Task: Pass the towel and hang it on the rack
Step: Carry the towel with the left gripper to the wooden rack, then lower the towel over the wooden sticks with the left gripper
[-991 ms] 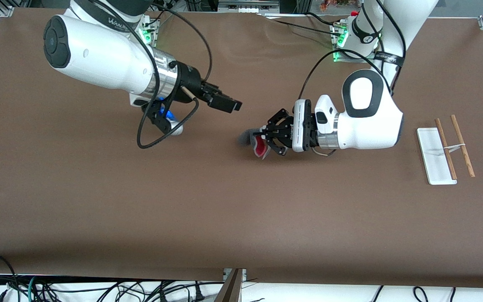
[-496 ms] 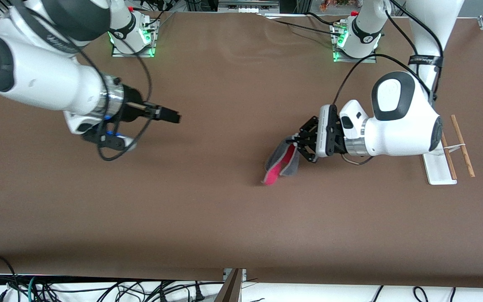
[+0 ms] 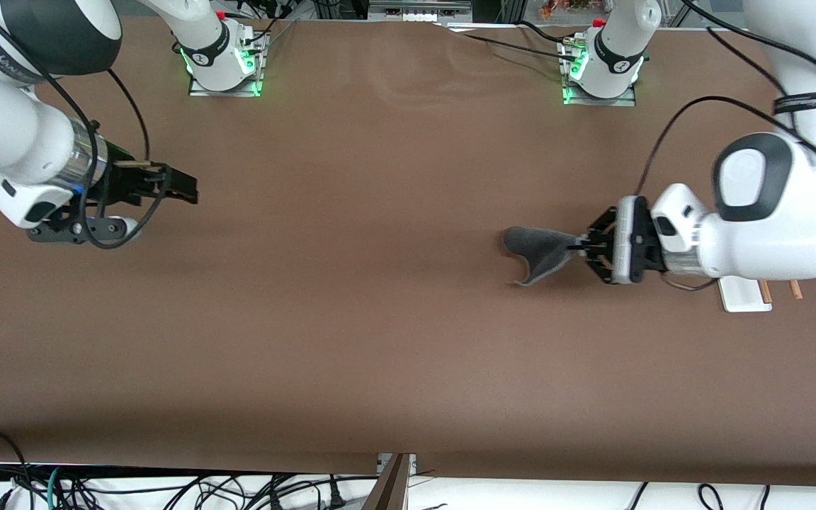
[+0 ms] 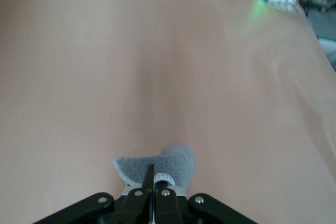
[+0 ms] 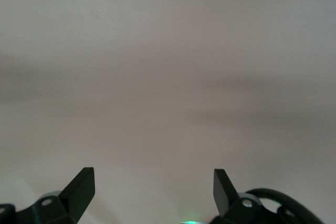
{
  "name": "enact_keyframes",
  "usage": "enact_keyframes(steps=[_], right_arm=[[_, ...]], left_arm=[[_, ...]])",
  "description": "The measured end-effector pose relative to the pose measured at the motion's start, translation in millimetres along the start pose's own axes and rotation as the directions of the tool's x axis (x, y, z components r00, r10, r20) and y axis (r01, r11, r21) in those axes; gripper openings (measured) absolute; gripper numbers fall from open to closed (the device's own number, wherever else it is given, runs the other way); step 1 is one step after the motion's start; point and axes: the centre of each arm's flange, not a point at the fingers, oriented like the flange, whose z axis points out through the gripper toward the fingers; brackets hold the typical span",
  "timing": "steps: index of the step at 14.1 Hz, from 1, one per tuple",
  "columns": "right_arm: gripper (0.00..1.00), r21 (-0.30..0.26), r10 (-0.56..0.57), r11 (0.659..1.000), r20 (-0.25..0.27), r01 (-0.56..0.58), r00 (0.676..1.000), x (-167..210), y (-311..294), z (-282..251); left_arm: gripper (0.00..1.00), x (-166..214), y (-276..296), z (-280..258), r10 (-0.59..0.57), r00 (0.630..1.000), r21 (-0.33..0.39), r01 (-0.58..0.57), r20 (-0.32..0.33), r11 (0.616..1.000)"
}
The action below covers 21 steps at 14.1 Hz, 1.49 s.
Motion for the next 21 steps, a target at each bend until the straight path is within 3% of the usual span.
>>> enact_keyframes(steps=[2, 4, 8, 12, 15, 21], right_arm=[[1.00, -0.056, -0.026, 0.998, -0.018, 0.025, 1.000, -14, 10, -5], [1.00, -0.074, -0.036, 0.997, -0.026, 0.034, 0.999, -20, 12, -8], [1.00, -0.095, -0.038, 0.995, -0.032, 0.034, 0.999, -18, 15, -4], [1.00, -0.092, -0.026, 0.996, -0.054, 0.021, 0.998, -15, 21, -7], [1.00, -0.088, -0.016, 0.996, -0.089, 0.008, 0.996, -15, 27, -23], [1.00, -0.085, 0.012, 0.996, -0.095, -0.020, 0.995, -16, 19, -24]], left_arm=[[0.02, -41, 5, -37, -0.053, 0.992, 0.006, 0.053, 0.118, 0.999], [0.02, -105, 9, -76, -0.143, 0.963, 0.057, 0.133, 0.228, 0.989], [0.02, -202, 28, -127, -0.285, 0.902, 0.139, 0.252, 0.324, 0.958], [0.02, -289, 42, -157, -0.398, 0.844, 0.241, 0.328, 0.361, 0.913], [0.02, -326, 51, -166, -0.441, 0.829, 0.269, 0.363, 0.345, 0.892], [0.02, -411, 77, -182, -0.529, 0.795, 0.338, 0.430, 0.297, 0.837]])
